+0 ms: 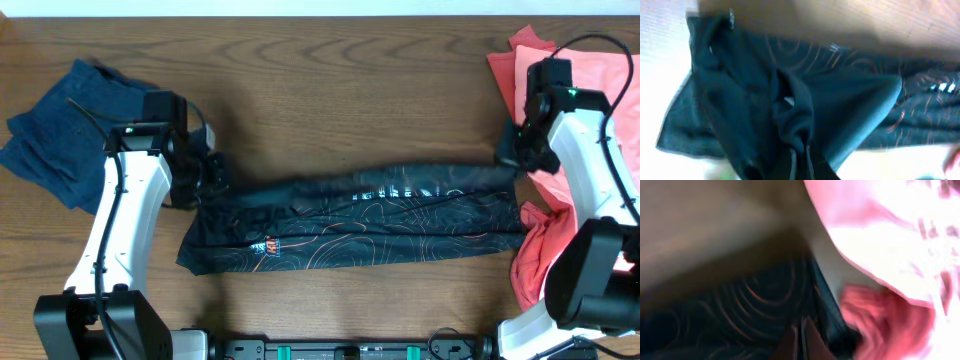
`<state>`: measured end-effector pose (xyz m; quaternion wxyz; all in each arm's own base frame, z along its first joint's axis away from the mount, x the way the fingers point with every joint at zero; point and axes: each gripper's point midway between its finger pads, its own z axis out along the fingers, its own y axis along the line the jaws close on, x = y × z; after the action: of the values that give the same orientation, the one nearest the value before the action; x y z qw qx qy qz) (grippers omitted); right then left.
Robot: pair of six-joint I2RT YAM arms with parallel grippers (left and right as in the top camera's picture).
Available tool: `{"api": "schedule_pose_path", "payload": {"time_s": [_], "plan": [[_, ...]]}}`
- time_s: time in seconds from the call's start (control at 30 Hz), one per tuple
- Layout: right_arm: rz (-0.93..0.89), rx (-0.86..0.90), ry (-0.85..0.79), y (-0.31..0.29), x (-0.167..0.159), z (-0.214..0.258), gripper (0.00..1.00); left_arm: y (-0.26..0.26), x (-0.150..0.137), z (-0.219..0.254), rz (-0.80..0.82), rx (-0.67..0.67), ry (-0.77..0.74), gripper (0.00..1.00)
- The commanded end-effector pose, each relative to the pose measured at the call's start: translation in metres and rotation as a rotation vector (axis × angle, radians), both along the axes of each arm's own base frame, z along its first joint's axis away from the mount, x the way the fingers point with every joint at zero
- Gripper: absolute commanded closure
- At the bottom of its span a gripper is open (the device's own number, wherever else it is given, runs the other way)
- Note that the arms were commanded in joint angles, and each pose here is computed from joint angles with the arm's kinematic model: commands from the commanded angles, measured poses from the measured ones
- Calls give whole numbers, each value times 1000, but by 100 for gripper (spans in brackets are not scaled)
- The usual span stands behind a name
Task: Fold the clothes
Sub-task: 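Grasp the top edge with both grippers and fold it down toward the front, then grasp the strip's left and right ends with both grippers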
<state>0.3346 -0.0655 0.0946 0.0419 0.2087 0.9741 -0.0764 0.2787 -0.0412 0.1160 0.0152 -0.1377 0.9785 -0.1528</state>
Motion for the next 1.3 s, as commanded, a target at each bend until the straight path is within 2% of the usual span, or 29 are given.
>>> {"api": "schedule_pose_path", "payload": {"time_s": [0.0, 0.23, 0.47, 0.5, 0.53, 0.57, 0.6, 0.63, 0.67, 0.73, 0.8, 0.97, 1.1, 1.27], "plan": [[-8, -66, 112, -11, -24, -4, 99, 1, -14, 3, 7, 1, 51, 94], [-18, -154, 241, -30, -56, -2, 99, 19, -46, -1, 4, 114, 185, 94], [-32, -142, 289, -34, -69, -1, 98, 21, -59, -6, 0, 129, 237, 94], [-22, -141, 295, -34, -70, -1, 98, 21, -61, -6, -1, 129, 247, 93], [-9, -139, 302, -34, -71, -1, 96, 21, -65, -5, -2, 129, 260, 87], [3, -137, 307, -34, -72, -1, 92, 21, -67, -5, -2, 128, 270, 66], [12, -135, 310, -34, -72, -1, 87, 21, -69, -5, -3, 128, 277, 48], [23, -126, 310, -33, -71, -1, 79, 21, -69, -5, -3, 128, 280, 37], [35, -107, 307, -30, -70, -2, 71, 21, -69, -5, -3, 128, 280, 34], [82, -47, 289, -21, -65, -6, 58, 21, -69, -5, -3, 128, 278, 33], [128, -10, 281, -16, -62, -8, 49, 21, -68, -5, -3, 128, 275, 33], [127, 4, 286, -19, -65, -11, 45, 21, -63, -6, 0, 129, 252, 33], [151, 73, 296, -14, -72, -23, 27, 22, -55, -7, 5, 130, 223, 33], [174, 190, 266, -4, -79, -51, 21, 22, -46, -8, 9, 131, 185, 31]]}}
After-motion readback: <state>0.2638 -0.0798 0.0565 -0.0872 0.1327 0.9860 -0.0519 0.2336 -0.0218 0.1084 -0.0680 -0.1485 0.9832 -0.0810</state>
